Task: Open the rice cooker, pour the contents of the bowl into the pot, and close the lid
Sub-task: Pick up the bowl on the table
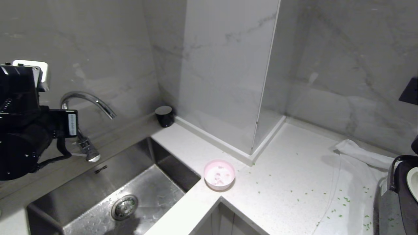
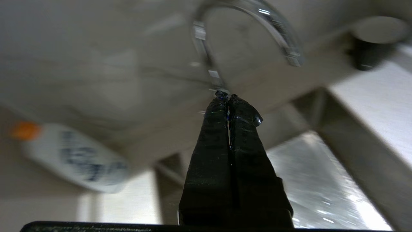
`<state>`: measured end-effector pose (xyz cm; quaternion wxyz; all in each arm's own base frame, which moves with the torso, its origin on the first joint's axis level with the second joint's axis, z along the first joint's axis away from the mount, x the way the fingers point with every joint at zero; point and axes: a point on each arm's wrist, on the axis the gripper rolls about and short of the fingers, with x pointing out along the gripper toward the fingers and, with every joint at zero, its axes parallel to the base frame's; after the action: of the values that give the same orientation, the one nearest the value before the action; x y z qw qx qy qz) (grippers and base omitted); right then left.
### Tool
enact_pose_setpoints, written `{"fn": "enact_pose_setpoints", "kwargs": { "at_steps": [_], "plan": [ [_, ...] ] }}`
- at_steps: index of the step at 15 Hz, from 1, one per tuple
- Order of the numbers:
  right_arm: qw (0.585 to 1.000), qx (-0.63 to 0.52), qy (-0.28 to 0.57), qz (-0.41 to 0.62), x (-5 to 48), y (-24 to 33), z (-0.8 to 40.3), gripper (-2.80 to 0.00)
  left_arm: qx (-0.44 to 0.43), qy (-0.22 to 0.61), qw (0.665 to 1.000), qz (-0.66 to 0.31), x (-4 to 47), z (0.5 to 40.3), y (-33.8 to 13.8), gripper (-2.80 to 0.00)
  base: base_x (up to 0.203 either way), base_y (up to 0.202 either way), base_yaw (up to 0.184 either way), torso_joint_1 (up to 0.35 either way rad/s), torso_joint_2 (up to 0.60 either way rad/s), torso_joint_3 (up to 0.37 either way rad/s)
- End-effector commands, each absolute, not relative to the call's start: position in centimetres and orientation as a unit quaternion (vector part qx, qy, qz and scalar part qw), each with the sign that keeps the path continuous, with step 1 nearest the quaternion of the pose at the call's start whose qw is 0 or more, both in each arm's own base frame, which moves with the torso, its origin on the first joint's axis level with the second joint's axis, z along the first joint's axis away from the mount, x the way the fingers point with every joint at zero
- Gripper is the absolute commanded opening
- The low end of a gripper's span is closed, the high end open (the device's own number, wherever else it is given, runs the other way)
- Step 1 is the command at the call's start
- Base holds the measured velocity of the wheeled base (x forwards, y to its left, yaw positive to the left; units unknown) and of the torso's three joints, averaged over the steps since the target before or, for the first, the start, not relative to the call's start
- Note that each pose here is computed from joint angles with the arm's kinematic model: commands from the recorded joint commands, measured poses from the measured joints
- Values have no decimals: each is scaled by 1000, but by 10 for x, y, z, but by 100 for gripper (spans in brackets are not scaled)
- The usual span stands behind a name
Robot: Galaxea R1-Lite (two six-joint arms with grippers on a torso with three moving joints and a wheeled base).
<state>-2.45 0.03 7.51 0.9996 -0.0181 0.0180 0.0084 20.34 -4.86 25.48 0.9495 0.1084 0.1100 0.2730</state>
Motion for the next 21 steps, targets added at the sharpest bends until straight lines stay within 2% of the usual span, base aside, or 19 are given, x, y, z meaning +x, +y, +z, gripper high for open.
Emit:
{"fn": "enact_pose_setpoints", "kwargs": {
  "at_steps": [1, 4, 7, 13, 18, 21],
  "plan": [
    [1000, -18, 19, 9, -24, 0, 75, -280, 98, 88, 939, 318, 182, 273, -28, -280, 0, 0, 0, 0, 0, 0],
    [1000, -18, 18, 9, -25, 0, 75, -280, 81, 71, 921, 375, 154, 280, -3, -280, 0, 0, 0, 0, 0, 0],
    [1000, -18, 19, 9, -24, 0, 75, -280, 64, 43, 919, 388, 127, 284, 5, -280, 0, 0, 0, 0, 0, 0],
    [1000, -18, 19, 9, -24, 0, 75, -280, 13, -72, 895, 441, 41, 305, 18, -280, 0, 0, 0, 0, 0, 0],
    [1000, -18, 19, 9, -24, 0, 75, -280, 37, -106, 899, 422, -2, 279, 15, -280, 0, 0, 0, 0, 0, 0],
    [1000, -18, 19, 9, -24, 0, 75, -280, 78, -145, 937, 307, -23, 263, 6, -280, 0, 0, 0, 0, 0, 0]
  ]
}}
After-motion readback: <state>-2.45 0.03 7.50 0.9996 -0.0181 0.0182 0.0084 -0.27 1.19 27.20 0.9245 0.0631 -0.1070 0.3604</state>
